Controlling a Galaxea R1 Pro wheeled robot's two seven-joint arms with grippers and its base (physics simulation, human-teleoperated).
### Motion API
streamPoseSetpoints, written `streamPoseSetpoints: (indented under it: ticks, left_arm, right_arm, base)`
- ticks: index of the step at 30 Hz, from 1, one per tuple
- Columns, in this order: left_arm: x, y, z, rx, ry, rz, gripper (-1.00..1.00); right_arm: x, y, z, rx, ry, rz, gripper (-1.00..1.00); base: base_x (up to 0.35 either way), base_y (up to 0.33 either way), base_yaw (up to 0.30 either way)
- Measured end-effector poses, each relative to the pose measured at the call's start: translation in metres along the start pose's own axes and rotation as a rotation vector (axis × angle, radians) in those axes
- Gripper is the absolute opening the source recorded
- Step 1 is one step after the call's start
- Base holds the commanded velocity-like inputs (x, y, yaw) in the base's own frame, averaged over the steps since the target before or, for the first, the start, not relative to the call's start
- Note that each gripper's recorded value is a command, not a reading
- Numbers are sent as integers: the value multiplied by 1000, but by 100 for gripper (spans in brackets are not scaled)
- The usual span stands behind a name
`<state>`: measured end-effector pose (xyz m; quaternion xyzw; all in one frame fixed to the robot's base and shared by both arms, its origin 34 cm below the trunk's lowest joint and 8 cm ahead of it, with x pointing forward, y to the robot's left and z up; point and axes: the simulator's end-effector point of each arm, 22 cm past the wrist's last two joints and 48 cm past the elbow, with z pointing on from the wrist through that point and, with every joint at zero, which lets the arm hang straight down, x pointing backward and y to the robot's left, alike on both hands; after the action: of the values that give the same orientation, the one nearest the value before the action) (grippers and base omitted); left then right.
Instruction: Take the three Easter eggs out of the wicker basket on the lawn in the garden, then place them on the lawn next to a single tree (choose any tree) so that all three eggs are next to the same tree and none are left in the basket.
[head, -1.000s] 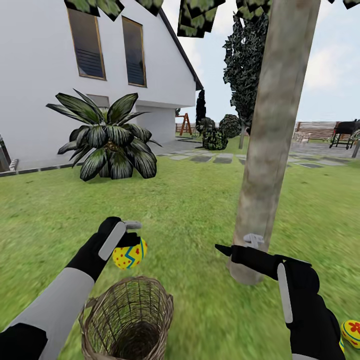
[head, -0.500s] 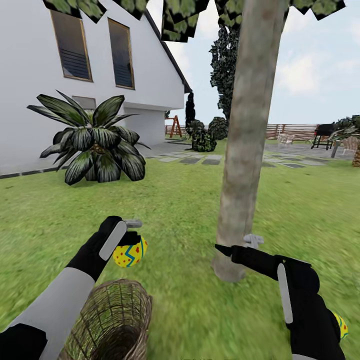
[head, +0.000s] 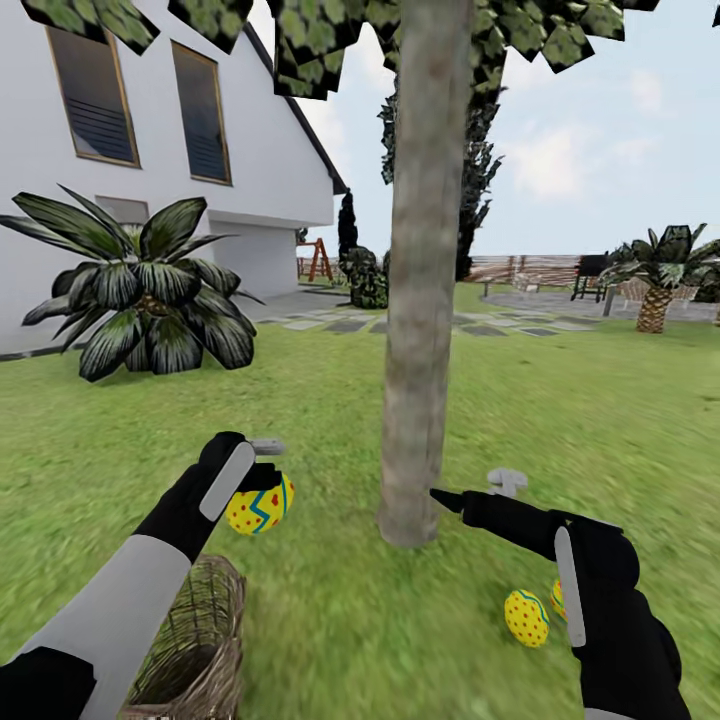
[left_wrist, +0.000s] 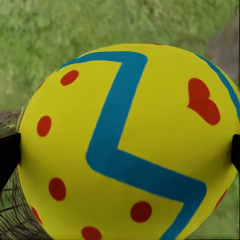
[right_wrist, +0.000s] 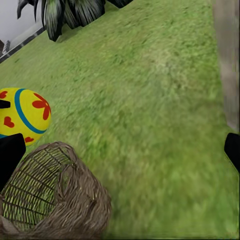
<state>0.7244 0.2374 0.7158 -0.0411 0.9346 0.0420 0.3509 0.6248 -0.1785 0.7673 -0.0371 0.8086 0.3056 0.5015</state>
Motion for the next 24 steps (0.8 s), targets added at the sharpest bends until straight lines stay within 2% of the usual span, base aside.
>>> streamPoseSetpoints:
  ticks: [11, 24]
  left_arm:
    - [-4, 1, -7, -1, -13, -1, -100]
    - [-2, 4, -7, -16, -8, -1, -100]
  right_arm:
    - [-5, 4, -4, -4, -12, -7, 100]
    - [-6, 6, -5, -5, -15, -10, 100]
  base:
    - [-212, -249, -182]
    - [-15, -310, -27]
